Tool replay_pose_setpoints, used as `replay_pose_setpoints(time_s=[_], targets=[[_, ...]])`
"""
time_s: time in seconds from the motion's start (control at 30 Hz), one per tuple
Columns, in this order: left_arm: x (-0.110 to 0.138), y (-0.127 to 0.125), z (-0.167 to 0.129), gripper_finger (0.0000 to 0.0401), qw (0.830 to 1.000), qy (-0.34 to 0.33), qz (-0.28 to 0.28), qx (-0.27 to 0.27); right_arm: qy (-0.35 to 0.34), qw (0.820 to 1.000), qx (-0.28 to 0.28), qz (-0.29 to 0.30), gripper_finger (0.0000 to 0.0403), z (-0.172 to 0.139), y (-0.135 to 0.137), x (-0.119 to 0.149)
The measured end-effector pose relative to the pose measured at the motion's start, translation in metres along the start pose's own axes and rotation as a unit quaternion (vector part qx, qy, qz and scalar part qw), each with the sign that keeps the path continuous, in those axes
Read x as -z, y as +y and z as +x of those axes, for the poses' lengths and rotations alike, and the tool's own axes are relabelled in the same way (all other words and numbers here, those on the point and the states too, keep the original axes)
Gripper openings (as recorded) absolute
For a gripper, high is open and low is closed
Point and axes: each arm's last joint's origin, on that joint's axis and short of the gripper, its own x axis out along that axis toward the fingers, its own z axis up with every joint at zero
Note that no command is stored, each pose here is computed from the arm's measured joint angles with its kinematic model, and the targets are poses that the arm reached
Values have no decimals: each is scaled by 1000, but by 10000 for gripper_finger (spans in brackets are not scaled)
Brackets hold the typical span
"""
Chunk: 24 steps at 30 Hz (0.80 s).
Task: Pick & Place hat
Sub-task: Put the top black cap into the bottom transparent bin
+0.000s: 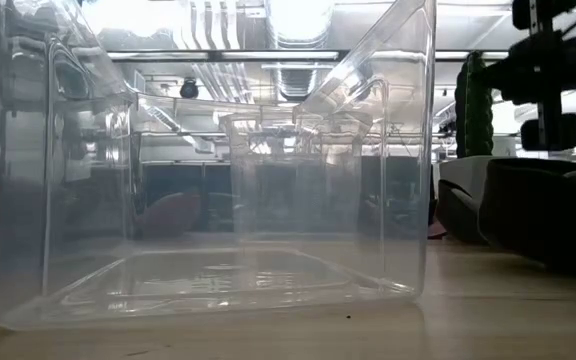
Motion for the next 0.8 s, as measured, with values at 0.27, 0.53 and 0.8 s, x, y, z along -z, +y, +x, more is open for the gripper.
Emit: replay_pose_setpoints(time_s=[0.27,0.53,0.8], targets=[[0,0,0,0,1000,-1,0,1,14,964,262,38,9,-3,24,-3],[0,0,0,0,1000,-2,-3,1,68,912,402,41,60,12,51,-1],[0,0,0,0,1000,-4,-5,2,158,823,544,49,172,32,45,10]])
